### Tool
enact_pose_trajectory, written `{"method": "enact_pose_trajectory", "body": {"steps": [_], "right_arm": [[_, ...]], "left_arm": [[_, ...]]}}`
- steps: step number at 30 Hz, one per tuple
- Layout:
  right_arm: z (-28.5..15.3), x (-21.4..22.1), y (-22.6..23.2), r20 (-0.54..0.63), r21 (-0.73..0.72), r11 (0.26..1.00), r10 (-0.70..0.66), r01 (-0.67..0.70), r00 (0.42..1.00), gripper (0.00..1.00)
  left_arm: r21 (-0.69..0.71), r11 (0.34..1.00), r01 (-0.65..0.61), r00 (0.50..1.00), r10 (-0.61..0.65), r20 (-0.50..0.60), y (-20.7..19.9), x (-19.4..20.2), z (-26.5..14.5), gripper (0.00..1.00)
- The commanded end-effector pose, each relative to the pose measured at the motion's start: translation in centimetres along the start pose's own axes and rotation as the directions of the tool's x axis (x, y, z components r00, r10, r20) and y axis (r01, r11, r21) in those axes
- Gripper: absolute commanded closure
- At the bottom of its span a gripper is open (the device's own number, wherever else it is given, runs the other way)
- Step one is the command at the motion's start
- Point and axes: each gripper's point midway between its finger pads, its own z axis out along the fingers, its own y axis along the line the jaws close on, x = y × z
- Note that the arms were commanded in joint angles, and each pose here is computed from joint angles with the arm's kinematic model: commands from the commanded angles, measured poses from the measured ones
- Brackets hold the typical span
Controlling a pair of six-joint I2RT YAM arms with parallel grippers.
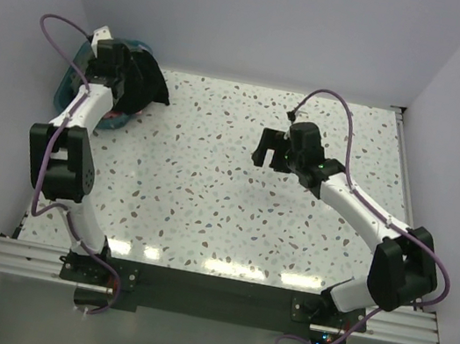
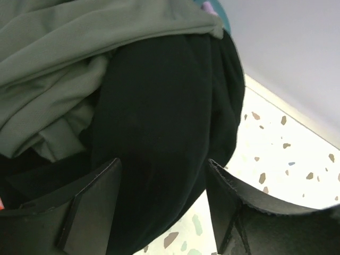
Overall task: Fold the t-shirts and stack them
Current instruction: Grab the tshirt from the pile
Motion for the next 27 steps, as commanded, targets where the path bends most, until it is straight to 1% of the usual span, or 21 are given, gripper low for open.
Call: {"method": "enact_pose_trajectory", "body": {"steps": [1, 2, 3, 5, 10, 13, 14, 16, 18, 19, 21, 22, 24, 25, 27], "right_arm": [[0.0, -1.9, 1.0, 0.054, -0.034, 0.999, -0.001, 0.003, 0.999, 0.01], [0.1, -1.9, 1.1, 0.053, -0.038, 0.999, -0.003, 0.005, 0.999, 0.01], [0.1, -1.8, 1.2, 0.051, -0.039, 0.999, -0.002, 0.004, 0.999, 0.01], [0.2, -1.7, 1.3, 0.046, -0.046, 0.999, -0.001, 0.003, 0.999, 0.01], [0.4, -1.6, 1.3, 0.041, -0.049, 0.999, 0.001, 0.001, 0.999, 0.01], [0.5, -1.6, 1.4, 0.037, -0.050, 0.999, 0.004, -0.002, 0.999, 0.01], [0.5, -1.6, 1.4, 0.035, -0.051, 0.999, 0.005, -0.003, 0.999, 0.01], [0.5, -1.6, 1.4, 0.035, -0.051, 0.999, 0.005, -0.003, 0.999, 0.01], [0.6, -1.7, 1.4, 0.035, -0.050, 0.999, 0.009, -0.007, 0.999, 0.01], [0.5, -1.6, 1.5, 0.035, -0.051, 0.999, 0.006, -0.005, 0.999, 0.01], [0.5, -1.8, 1.5, 0.037, -0.050, 0.999, 0.009, -0.007, 0.999, 0.01], [0.4, -1.8, 1.5, 0.036, -0.050, 0.999, 0.009, -0.007, 0.999, 0.01], [0.4, -1.9, 1.5, 0.036, -0.048, 0.999, 0.004, -0.003, 0.999, 0.01], [0.3, -2.0, 1.6, 0.037, -0.050, 0.999, 0.003, -0.002, 0.999, 0.01], [0.2, -2.2, 1.6, 0.040, -0.048, 0.999, 0.004, -0.003, 0.999, 0.01]], "left_arm": [[-0.032, 0.999, 0.025, 0.998, -0.023, 0.065, 0.8, -1.5, -1.7, 0.29], [-0.030, 0.999, 0.025, 0.997, -0.023, 0.072, 0.9, -1.7, -1.9, 0.25], [-0.032, 0.999, 0.011, 0.998, -0.009, 0.069, 0.9, -1.6, -1.9, 0.23], [-0.053, 0.999, 0.008, 0.997, -0.004, 0.080, 1.1, -2.2, -2.0, 0.23], [-0.116, 0.993, -0.027, 0.999, 0.032, 0.044, 2.3, -1.4, -1.6, 0.23], [-0.140, 0.989, -0.044, 0.999, 0.045, 0.004, 2.9, 0.1, -0.6, 0.25], [-0.137, 0.989, -0.051, 0.999, 0.048, -0.020, 3.0, 1.1, -0.2, 0.27], [-0.111, 0.993, -0.047, 0.999, 0.044, -0.032, 2.6, 1.6, 0.4, 0.32], [-0.089, 0.995, -0.043, 0.999, 0.040, -0.027, 2.1, 1.4, 0.6, 0.46], [-0.070, 0.997, -0.038, 0.999, 0.037, -0.015, 1.5, 0.6, 0.7, 0.61], [-0.049, 0.998, -0.035, 0.999, 0.035, 0.003, 0.9, -0.6, 0.7, 0.72], [-0.017, 1.000, -0.024, 0.999, 0.024, 0.024, 0.0, -2.3, 0.9, 0.87], [0.006, 1.000, 0.019, 0.999, -0.019, 0.041, 0.1, -4.5, 0.8, 0.99], [0.063, 0.997, 0.040, 0.996, -0.044, 0.073, -1.0, -6.9, 0.3, 1.00], [0.095, 0.992, 0.082, 0.988, -0.094, 0.125, -1.1, -10.1, -0.6, 1.00]]}}
